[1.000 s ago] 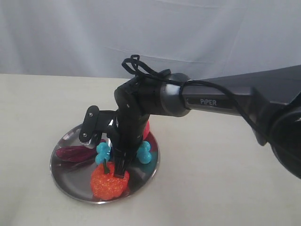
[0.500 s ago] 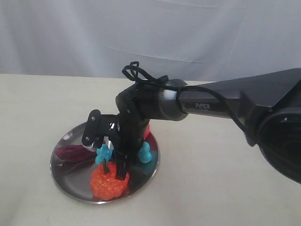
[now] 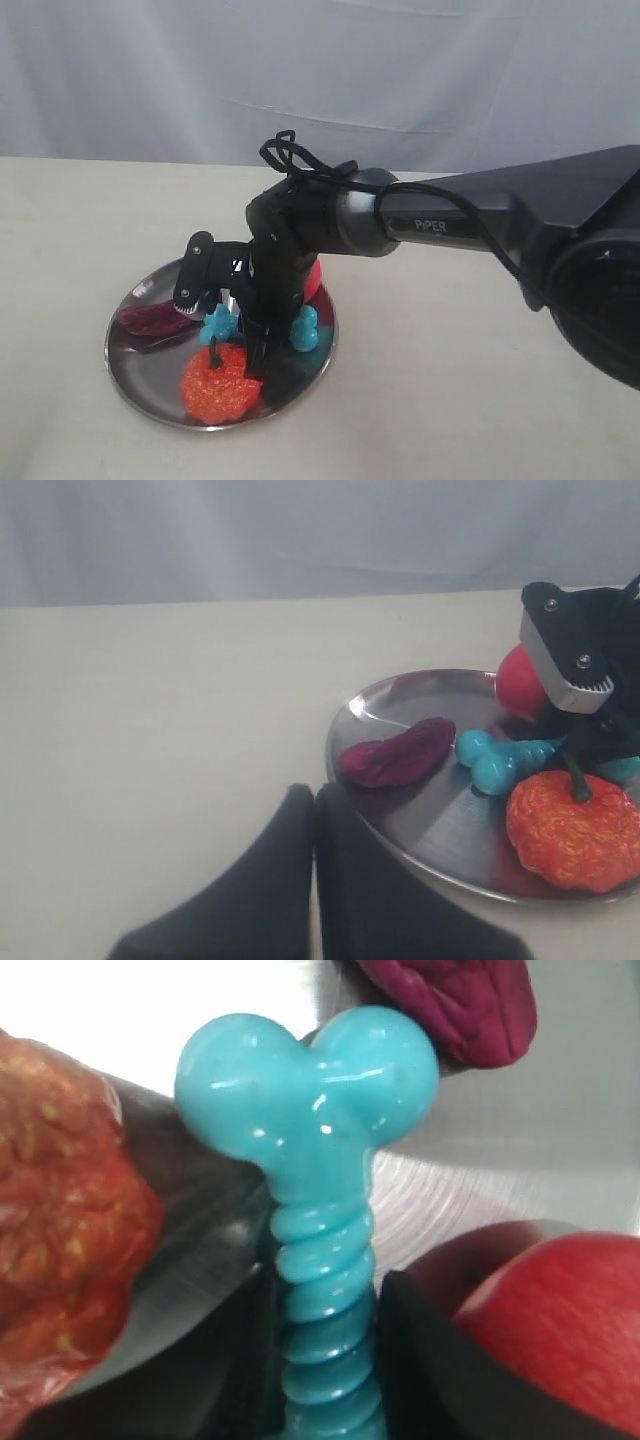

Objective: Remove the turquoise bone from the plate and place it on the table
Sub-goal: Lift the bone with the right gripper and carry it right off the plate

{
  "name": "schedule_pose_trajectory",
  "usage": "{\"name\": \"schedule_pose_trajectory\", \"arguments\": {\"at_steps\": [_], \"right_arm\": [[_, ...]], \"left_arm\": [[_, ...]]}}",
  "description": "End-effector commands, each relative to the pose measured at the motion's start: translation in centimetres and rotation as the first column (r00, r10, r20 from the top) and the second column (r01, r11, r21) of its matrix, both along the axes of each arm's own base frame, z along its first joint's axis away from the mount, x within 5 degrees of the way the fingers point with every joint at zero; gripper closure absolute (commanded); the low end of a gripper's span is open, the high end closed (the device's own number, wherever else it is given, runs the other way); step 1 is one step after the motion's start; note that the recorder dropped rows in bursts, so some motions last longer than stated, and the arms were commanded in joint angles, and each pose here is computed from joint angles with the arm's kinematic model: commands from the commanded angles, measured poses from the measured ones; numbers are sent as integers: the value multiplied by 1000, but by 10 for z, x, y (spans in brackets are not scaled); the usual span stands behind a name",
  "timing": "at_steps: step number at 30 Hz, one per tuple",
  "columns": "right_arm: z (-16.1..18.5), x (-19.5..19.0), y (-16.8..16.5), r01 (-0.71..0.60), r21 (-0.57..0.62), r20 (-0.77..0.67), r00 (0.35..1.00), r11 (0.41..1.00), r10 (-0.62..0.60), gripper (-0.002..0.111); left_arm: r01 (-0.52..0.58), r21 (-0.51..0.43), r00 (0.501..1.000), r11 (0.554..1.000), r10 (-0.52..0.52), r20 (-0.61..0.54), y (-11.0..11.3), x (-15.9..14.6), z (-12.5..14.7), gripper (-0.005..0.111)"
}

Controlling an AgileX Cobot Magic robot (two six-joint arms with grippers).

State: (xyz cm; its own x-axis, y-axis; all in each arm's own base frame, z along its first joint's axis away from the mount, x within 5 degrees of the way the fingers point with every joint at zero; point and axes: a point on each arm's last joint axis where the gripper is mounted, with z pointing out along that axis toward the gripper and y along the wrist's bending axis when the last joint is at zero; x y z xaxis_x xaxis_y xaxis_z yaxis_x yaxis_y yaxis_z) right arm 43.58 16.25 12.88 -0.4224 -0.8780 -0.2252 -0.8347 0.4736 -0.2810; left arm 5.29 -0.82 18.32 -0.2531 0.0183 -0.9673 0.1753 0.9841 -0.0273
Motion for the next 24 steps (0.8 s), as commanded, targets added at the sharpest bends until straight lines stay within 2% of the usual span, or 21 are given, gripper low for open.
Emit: {"name": "schedule_pose_trajectory", "arguments": {"at_steps": [1, 3, 24], "right_arm": [[0, 2, -3, 3, -7, 5, 1000, 1000, -3, 102], [1, 2, -3, 3, -6, 8, 1000, 1000, -3, 109], [66, -10, -8, 34, 21, 67, 997, 999, -36, 109]], "left_arm": [[2, -1, 1000, 1000, -2, -1, 0, 0, -1, 107], [2, -1, 1000, 1000, -2, -1, 0, 0, -1, 107], [2, -1, 1000, 1000, -2, -1, 0, 0, -1, 107]]}}
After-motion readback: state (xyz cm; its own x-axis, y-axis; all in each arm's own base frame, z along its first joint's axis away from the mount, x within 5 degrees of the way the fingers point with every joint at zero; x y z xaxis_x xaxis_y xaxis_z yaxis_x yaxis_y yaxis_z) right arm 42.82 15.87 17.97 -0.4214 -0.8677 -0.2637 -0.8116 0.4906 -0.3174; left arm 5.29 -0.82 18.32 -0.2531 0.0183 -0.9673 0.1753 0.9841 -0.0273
